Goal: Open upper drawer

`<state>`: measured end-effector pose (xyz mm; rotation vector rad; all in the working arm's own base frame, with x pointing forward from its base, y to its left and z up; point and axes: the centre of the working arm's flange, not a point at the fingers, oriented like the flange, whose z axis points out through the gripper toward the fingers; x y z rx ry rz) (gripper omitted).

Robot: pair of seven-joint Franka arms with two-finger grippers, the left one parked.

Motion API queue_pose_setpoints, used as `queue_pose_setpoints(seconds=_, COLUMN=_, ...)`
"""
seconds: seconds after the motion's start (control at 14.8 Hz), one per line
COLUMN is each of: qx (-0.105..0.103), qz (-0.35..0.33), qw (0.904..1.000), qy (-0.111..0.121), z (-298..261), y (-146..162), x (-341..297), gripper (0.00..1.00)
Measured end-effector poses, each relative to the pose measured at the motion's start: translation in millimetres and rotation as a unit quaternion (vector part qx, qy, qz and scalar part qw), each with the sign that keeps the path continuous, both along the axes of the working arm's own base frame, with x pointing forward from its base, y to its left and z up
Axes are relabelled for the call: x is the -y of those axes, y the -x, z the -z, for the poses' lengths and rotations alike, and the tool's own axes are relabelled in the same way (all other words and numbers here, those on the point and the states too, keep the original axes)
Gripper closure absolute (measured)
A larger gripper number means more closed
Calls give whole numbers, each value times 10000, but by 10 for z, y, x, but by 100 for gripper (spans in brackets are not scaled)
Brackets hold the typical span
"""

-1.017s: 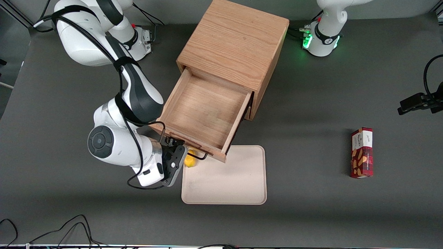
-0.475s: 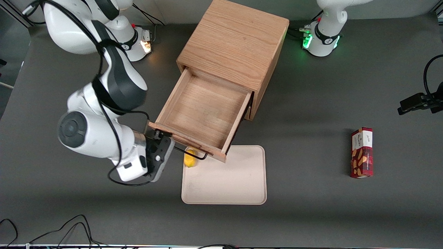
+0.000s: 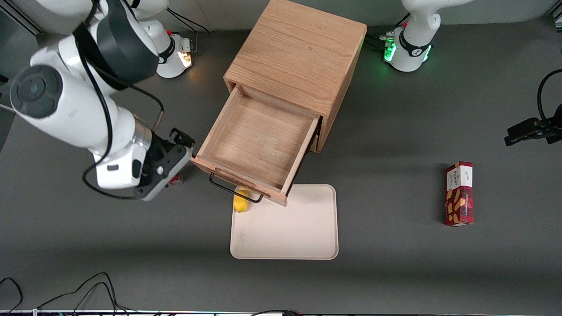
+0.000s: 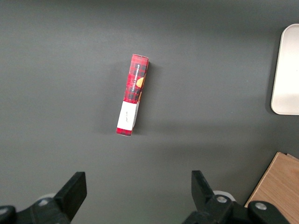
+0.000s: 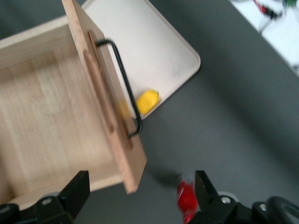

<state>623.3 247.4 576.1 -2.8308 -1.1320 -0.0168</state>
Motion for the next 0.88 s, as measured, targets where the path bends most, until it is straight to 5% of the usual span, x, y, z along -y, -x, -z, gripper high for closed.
queue_pose_setpoints(seconds=0.47, qx=-197, qz=1019, qw=9940, qy=344, z=-354, y=934, x=781, gripper=0)
queue_pose_setpoints(seconds=0.88, qx=-670, qz=2509, qw=9643, qy=512, z=-64, y=969, x=1819, gripper=0)
